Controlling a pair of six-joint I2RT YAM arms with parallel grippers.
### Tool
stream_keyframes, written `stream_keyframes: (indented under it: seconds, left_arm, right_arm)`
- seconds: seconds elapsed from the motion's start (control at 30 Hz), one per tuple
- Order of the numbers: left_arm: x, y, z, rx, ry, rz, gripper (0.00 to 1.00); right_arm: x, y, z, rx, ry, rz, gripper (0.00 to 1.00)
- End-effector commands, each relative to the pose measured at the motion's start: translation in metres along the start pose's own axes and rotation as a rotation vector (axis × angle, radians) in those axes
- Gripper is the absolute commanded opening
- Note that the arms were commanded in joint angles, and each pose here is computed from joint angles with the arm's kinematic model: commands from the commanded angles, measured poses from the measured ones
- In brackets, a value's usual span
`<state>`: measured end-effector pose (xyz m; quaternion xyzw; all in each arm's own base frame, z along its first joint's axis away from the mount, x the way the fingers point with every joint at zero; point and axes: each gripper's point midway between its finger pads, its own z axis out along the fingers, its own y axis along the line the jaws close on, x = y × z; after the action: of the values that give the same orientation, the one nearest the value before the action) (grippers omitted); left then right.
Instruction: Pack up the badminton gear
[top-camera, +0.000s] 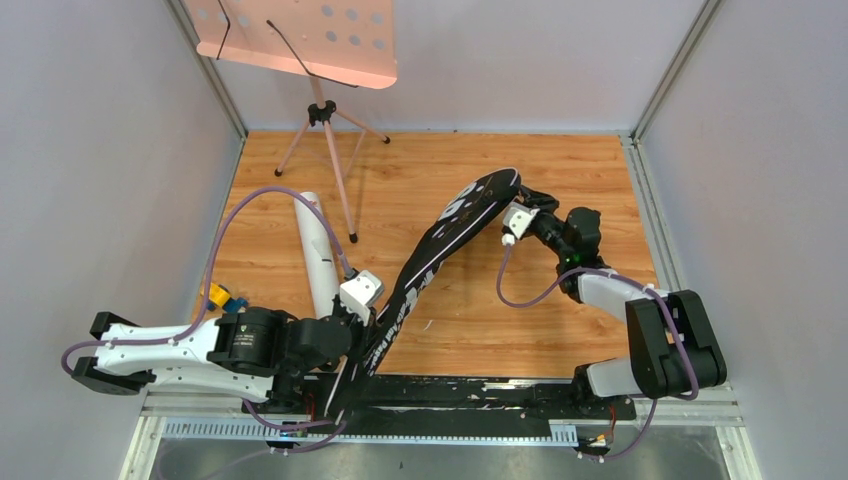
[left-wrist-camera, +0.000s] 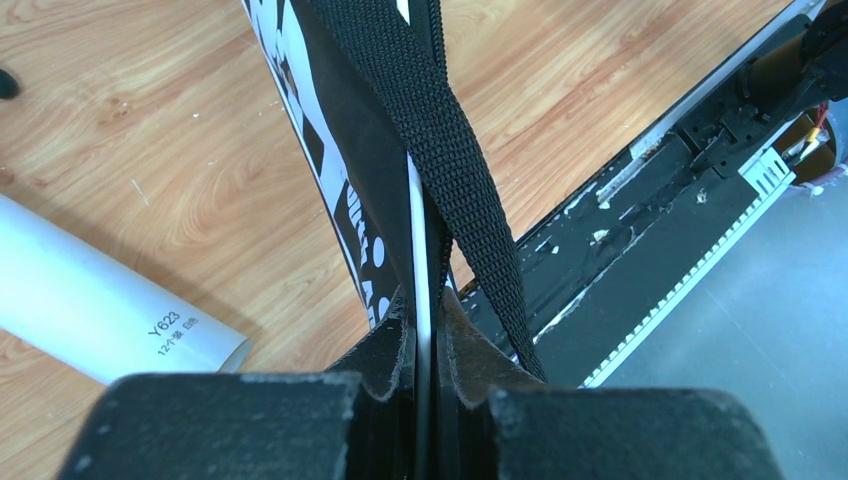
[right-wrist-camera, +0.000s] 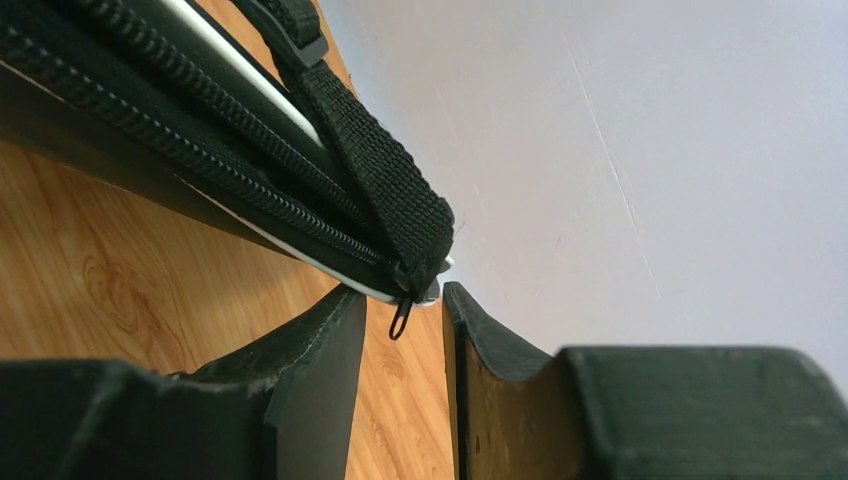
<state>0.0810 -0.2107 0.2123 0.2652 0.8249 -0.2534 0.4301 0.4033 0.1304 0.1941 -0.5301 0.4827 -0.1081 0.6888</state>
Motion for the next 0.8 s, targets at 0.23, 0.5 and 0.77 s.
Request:
stream_keyframes:
  seconds: [0.23,0.5,0.77]
  left_arm:
    - [-0.051,-0.017,-0.008,0.050,-0.156,-0.070,0.00]
    - [-0.049,-0.018,-0.003,0.043,-0.160,-0.073,0.00]
    - [-0.050,-0.022,0.008,0.004,-0.143,-0.021,0.00]
  right_arm:
    - [-0.002,-0.004,0.010,-0.016,0.015,-0.062,0.08]
    - [-0.010,-0.004,0.009,-0.010,-0.005,-0.031,0.00]
    - [-0.046,-0.002,0.001,-0.010,-0.094,0.129,0.00]
